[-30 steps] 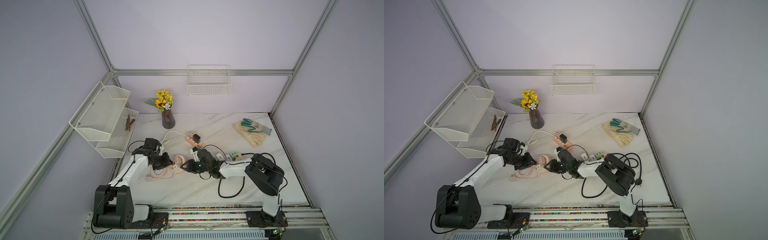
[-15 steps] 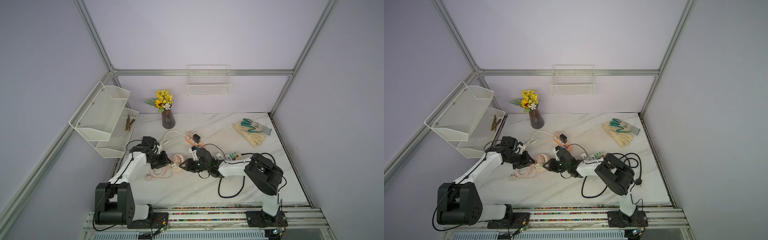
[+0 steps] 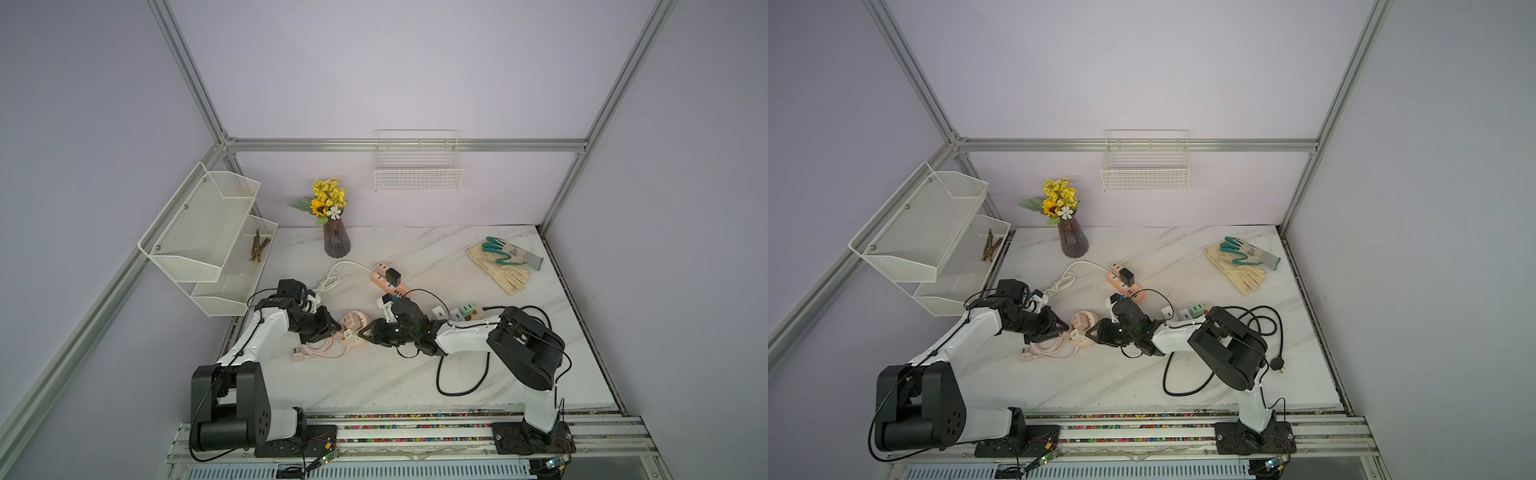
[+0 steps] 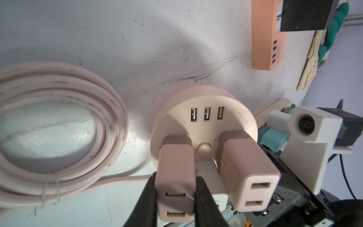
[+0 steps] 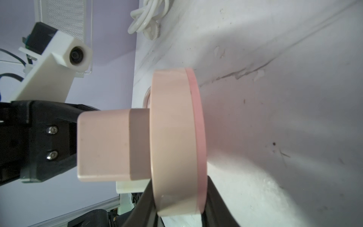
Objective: Pull the plug off the socket
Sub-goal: Remove the plug from the socket.
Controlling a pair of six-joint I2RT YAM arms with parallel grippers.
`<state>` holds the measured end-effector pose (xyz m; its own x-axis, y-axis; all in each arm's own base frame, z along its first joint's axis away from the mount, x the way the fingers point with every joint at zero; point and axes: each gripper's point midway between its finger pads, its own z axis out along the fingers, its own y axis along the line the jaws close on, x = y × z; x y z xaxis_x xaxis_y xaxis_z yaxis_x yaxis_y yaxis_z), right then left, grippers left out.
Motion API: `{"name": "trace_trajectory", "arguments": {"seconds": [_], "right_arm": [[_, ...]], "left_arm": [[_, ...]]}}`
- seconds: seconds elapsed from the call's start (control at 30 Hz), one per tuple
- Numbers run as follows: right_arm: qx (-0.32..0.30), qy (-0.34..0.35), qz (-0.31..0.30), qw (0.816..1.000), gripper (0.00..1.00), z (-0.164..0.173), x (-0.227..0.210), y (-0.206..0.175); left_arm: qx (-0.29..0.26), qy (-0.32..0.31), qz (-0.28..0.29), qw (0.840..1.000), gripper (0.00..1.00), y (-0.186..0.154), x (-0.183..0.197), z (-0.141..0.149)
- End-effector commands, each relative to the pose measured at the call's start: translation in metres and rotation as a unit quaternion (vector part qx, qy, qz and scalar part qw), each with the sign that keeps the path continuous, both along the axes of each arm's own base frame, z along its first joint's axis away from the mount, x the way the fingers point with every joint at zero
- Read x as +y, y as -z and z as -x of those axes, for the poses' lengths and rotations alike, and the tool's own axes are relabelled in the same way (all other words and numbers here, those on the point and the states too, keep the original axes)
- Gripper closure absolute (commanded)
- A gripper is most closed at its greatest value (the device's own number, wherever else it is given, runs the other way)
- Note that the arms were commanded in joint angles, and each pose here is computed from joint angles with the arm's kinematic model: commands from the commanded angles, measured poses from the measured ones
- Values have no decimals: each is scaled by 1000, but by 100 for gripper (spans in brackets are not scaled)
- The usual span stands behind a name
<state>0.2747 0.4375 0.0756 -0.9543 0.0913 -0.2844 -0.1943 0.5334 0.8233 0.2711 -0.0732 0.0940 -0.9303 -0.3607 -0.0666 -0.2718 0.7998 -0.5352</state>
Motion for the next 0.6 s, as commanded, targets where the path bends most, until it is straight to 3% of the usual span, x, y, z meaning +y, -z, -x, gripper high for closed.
{"name": "trace_trajectory", "arguments": {"seconds": [0.0, 0.23, 0.27, 0.33, 0.37, 0.47, 0.57], "right_arm": [[37, 64, 117, 990, 100, -8, -46, 65], [39, 68, 135, 988, 100, -7, -53, 72], [43, 71, 143, 986, 100, -7, -55, 75], [45, 73, 147, 985, 100, -6, -57, 78], [47, 73, 147, 985, 100, -6, -57, 80], [52, 74, 147, 985, 100, -5, -58, 84], [54, 75, 155, 984, 100, -4, -60, 88]], "left_arm": [[-6, 7, -98, 995, 100, -13, 24, -1], [-33, 16, -9, 999, 100, -39, 0, -10], [-44, 12, -28, 999, 100, -46, 4, -12], [-52, 5, -137, 989, 100, -50, 25, -9], [-50, 4, -155, 987, 100, -48, 27, -7], [-25, 11, -87, 996, 100, -37, 4, 1], [-31, -2, 25, 999, 100, -45, -19, -2]]}}
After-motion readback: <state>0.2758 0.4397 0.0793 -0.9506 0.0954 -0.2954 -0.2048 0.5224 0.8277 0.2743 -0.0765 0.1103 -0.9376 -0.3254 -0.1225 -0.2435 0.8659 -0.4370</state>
